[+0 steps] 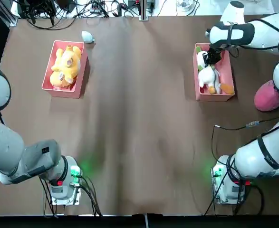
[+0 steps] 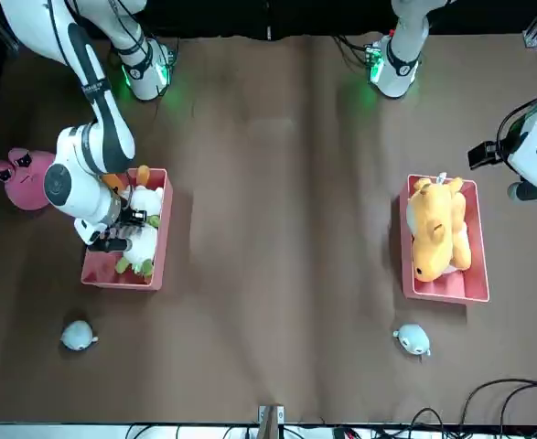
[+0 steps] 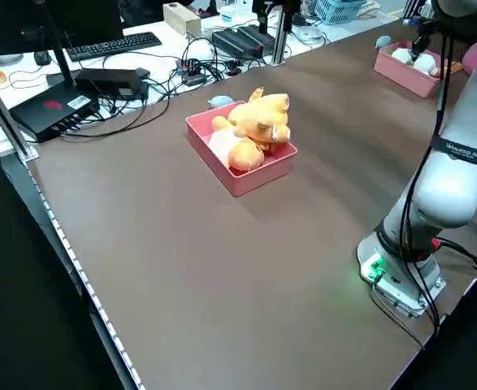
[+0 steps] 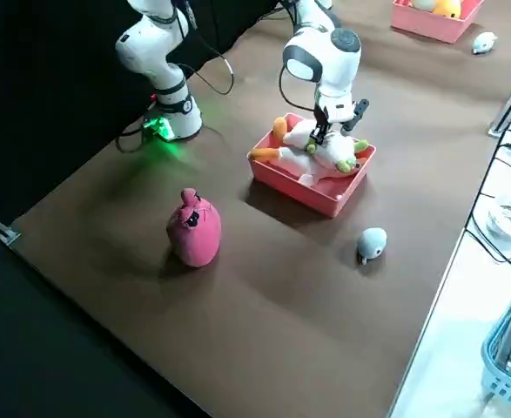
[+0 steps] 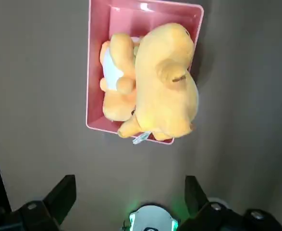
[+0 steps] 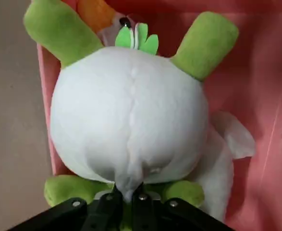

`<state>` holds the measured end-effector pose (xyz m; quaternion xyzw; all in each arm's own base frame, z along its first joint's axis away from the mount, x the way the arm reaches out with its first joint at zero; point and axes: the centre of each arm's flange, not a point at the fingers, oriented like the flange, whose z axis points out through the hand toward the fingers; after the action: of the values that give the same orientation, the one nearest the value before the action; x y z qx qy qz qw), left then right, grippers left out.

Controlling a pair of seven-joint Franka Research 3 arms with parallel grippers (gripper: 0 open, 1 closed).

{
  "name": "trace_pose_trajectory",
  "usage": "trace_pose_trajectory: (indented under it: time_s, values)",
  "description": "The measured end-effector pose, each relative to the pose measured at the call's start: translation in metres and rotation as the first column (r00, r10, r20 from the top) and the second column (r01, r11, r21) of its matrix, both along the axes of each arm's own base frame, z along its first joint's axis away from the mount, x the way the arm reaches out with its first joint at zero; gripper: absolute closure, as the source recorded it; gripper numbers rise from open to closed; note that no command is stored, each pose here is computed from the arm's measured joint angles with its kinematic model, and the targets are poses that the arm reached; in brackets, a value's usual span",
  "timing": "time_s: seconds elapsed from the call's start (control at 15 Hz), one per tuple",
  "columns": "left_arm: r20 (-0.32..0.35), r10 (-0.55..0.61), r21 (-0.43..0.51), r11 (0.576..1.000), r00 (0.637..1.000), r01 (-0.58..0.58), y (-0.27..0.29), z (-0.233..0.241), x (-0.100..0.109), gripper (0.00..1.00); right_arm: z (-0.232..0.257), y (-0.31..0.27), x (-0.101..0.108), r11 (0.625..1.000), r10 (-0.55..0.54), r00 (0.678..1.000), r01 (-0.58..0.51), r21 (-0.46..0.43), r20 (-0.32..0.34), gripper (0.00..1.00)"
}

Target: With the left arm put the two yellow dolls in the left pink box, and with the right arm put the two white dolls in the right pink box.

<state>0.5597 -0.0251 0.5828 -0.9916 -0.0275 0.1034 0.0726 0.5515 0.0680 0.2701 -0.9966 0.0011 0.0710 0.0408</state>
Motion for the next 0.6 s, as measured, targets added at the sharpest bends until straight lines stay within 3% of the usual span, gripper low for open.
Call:
trace_pose_trajectory:
  time_s: [0.13,0.4,0.6]
  values:
    - [0.004,-0.006,0.001,1.0,1.0,0.006,-0.007,0.002,-0.002,0.0,0.0,0.0,0.001,1.0,-0.001,1.0,0.001,0.001,0.001,0.83]
    - [0.028,-0.034,0.016,0.999,0.999,0.033,-0.031,0.015,-0.012,0.0,0.022,0.0,0.015,1.0,-0.001,0.999,0.001,0.005,0.043,0.47]
    - [0.039,-0.022,-0.004,1.0,0.999,0.023,-0.034,0.018,-0.027,0.0,0.071,-0.001,0.034,1.0,0.007,0.999,-0.007,0.01,0.037,0.18]
